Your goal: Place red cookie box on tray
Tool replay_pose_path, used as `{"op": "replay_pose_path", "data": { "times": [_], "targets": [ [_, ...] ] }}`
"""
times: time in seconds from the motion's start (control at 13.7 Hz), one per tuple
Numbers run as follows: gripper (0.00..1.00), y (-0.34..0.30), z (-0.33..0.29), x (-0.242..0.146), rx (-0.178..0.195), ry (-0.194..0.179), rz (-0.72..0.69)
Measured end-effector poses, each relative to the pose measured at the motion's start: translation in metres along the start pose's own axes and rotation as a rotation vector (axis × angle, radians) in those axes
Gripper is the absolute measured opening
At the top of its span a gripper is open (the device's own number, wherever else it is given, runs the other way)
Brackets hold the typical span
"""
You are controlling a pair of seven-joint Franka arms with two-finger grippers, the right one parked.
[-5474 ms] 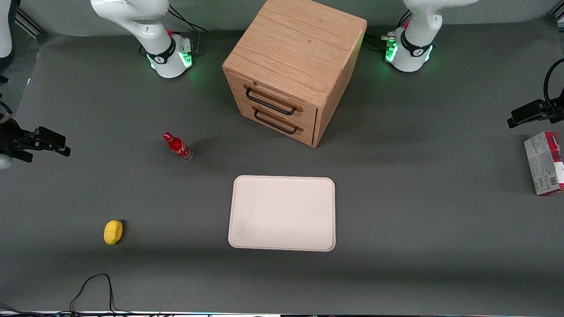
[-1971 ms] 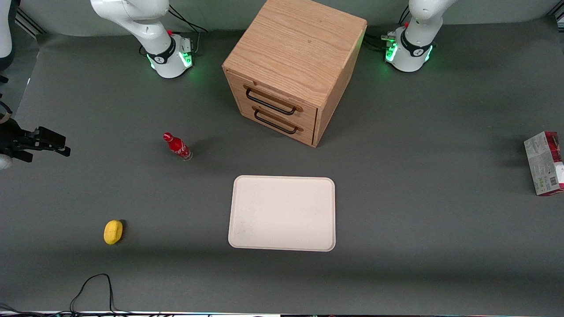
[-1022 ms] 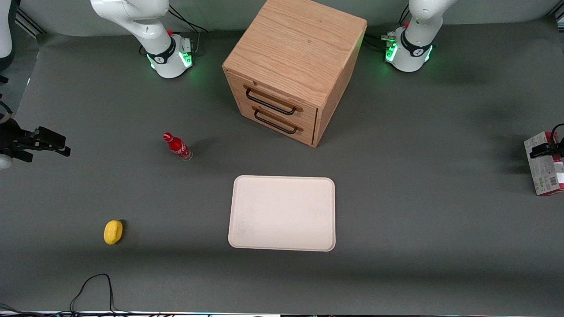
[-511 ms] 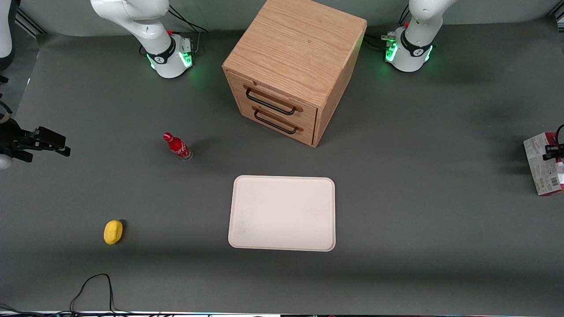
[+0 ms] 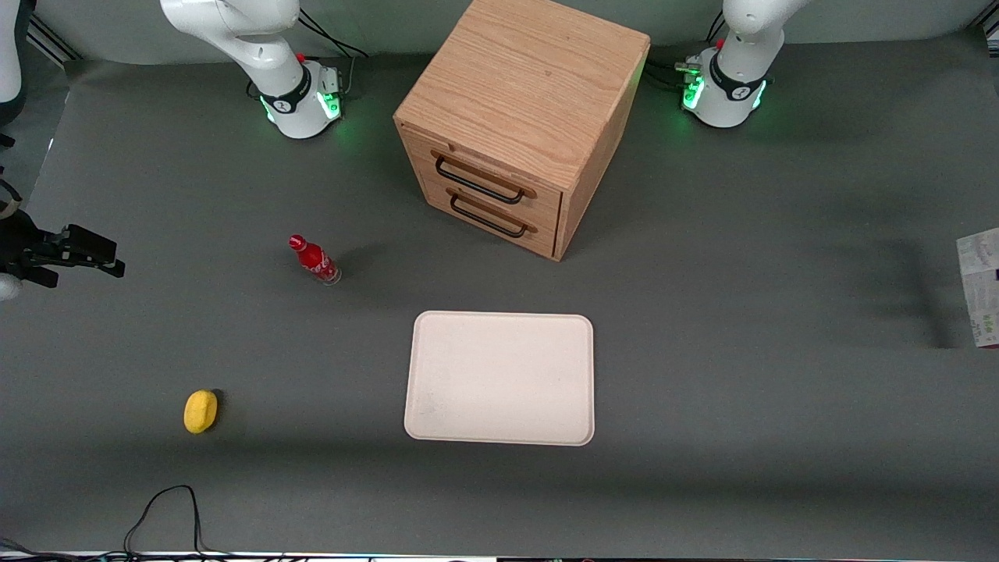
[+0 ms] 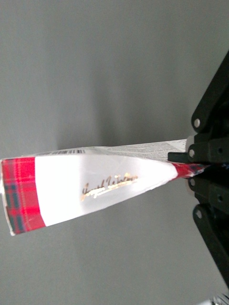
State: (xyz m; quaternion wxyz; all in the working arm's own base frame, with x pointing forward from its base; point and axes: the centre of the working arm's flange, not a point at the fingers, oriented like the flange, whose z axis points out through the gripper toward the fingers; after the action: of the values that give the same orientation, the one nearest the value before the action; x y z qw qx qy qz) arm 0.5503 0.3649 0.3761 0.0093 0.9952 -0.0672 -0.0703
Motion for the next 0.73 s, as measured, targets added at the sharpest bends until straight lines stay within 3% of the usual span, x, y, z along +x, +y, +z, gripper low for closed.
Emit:
{"op": "replay_pose_path", "data": {
  "times": [0.36, 0.73],
  "targets": [
    [0.06, 0.072, -0.137, 0.001, -0.019, -0.070, -0.035],
    [0.06, 0.178, -0.189, 0.037, -0.008, -0.122, -0.092]
  ]
}}
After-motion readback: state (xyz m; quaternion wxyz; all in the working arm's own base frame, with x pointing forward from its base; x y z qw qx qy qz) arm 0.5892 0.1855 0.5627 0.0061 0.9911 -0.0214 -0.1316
